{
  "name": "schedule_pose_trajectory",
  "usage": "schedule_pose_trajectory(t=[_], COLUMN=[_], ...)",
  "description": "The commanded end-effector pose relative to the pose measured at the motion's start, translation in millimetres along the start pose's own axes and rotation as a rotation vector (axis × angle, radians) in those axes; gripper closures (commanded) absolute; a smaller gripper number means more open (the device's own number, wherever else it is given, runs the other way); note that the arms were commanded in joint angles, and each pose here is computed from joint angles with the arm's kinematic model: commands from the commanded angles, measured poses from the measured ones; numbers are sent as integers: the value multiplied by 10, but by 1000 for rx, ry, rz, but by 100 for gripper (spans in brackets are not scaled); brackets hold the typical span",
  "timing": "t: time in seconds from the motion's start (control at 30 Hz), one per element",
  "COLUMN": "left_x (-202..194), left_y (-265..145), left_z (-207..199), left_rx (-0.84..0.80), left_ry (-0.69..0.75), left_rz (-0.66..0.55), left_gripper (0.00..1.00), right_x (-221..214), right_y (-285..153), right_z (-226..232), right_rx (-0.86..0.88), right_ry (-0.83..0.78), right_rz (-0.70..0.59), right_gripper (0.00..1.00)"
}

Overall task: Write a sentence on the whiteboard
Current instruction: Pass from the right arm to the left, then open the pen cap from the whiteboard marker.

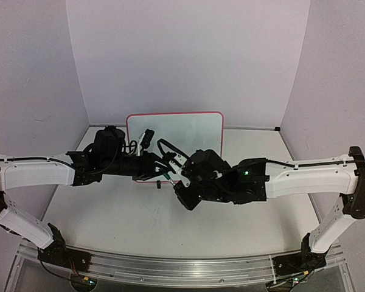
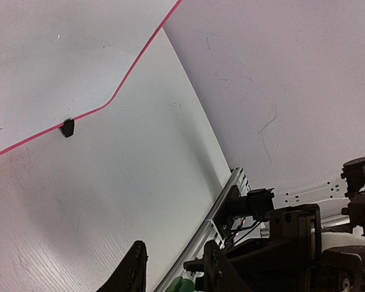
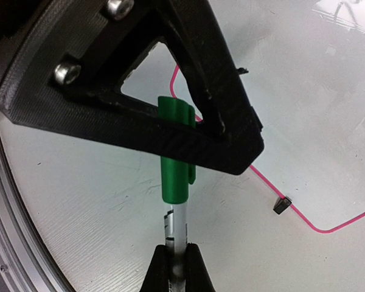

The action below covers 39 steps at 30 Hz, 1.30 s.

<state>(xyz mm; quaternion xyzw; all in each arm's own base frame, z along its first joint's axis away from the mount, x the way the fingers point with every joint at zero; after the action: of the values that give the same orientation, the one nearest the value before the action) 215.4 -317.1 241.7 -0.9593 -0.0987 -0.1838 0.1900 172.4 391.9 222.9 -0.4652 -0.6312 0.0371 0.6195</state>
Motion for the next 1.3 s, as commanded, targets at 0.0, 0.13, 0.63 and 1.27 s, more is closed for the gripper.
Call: schedule_pose_trajectory(t=[0.0,0.13,0.63,1.27], left_x=[17,10,-33,386], left_y=[-10,5,88,-209], left_z=[-24,-9,13,-425], left_rx=[-23,-17,-28,-186], left_ry=[-1,-12,-43,-18], left_rz=[-10,-2,50,-234], left_gripper=[72,75,96,100], right_x=[163,159,108,141], right_y=[-17,-13,32,-497], right_z=[-68,-92,-131,-758], right_rx=[-48,-70,-117,111], right_ry=[-2,-4,-15,459], right_rz=[-42,-40,-22,-329], right_gripper=[100,100,100,2])
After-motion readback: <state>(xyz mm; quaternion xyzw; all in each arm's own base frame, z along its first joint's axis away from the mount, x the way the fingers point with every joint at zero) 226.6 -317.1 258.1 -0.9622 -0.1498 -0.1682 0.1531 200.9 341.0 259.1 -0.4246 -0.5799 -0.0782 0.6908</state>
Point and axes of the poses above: each gripper's point midway between its finger pads, its own y axis out along the fingers, its own z axis along the line the jaws close on, x = y × z, the point moved 5 cm from there along -y, back along the fingers, and after that the axes turned 10 degrees about -y, right-handed, at the moved point
